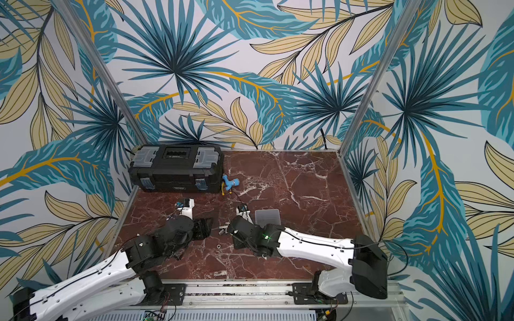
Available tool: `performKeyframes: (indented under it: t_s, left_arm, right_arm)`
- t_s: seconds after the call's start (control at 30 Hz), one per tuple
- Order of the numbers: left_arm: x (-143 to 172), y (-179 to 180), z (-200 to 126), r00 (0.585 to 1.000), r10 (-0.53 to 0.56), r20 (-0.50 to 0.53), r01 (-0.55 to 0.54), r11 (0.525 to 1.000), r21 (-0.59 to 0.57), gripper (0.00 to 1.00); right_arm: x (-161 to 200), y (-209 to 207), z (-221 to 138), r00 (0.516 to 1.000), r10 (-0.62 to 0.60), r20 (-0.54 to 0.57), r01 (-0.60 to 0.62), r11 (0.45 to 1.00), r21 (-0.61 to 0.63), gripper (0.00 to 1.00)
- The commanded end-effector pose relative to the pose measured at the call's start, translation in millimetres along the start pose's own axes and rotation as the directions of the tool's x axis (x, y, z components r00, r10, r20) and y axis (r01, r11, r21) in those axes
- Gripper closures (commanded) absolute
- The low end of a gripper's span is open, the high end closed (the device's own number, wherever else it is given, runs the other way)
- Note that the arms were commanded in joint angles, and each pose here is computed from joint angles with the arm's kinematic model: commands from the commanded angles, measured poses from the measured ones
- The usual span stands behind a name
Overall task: Put the socket on the desktop into the storage box
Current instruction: Place the socket head in the storage box, then pick up the socket head at the center of the board.
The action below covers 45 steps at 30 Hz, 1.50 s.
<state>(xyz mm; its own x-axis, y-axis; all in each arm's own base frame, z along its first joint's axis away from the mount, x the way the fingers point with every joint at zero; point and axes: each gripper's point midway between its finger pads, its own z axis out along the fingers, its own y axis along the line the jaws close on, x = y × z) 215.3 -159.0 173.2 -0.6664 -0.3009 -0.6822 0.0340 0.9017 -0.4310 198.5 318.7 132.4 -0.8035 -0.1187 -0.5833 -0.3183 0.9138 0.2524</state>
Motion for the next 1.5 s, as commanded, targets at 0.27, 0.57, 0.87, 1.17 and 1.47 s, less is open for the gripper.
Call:
performKeyframes:
  t_s: [0.27,0.57,0.87,1.17,1.47]
  left_arm:
    - [31,64,10,0.978,-0.192,-0.083,0.174,0.967,-0.187,0.36]
    - [51,79,24,0.952,-0.279,-0.128,0.252,0.949,-0.192,0.38]
    - [62,86,31,0.943,-0.297,-0.151,0.267,0.945,-0.191,0.38]
    - [77,94,37,0.934,-0.310,-0.177,0.277,0.942,-0.189,0.39]
    - [75,92,36,0.939,-0.299,-0.171,0.271,0.947,-0.172,0.40]
  right_arm:
    - [29,36,58,0.986,-0.039,-0.159,0.046,0.998,0.043,0.44]
    - [46,48,79,0.969,-0.069,-0.235,0.087,0.994,0.065,0.54]
    - [55,45,96,0.960,-0.068,-0.272,0.102,0.988,0.114,0.60]
    - [65,43,107,0.954,-0.060,-0.295,0.102,0.987,0.128,0.70]
    - [57,38,98,0.962,-0.068,-0.263,0.107,0.985,0.135,0.98]
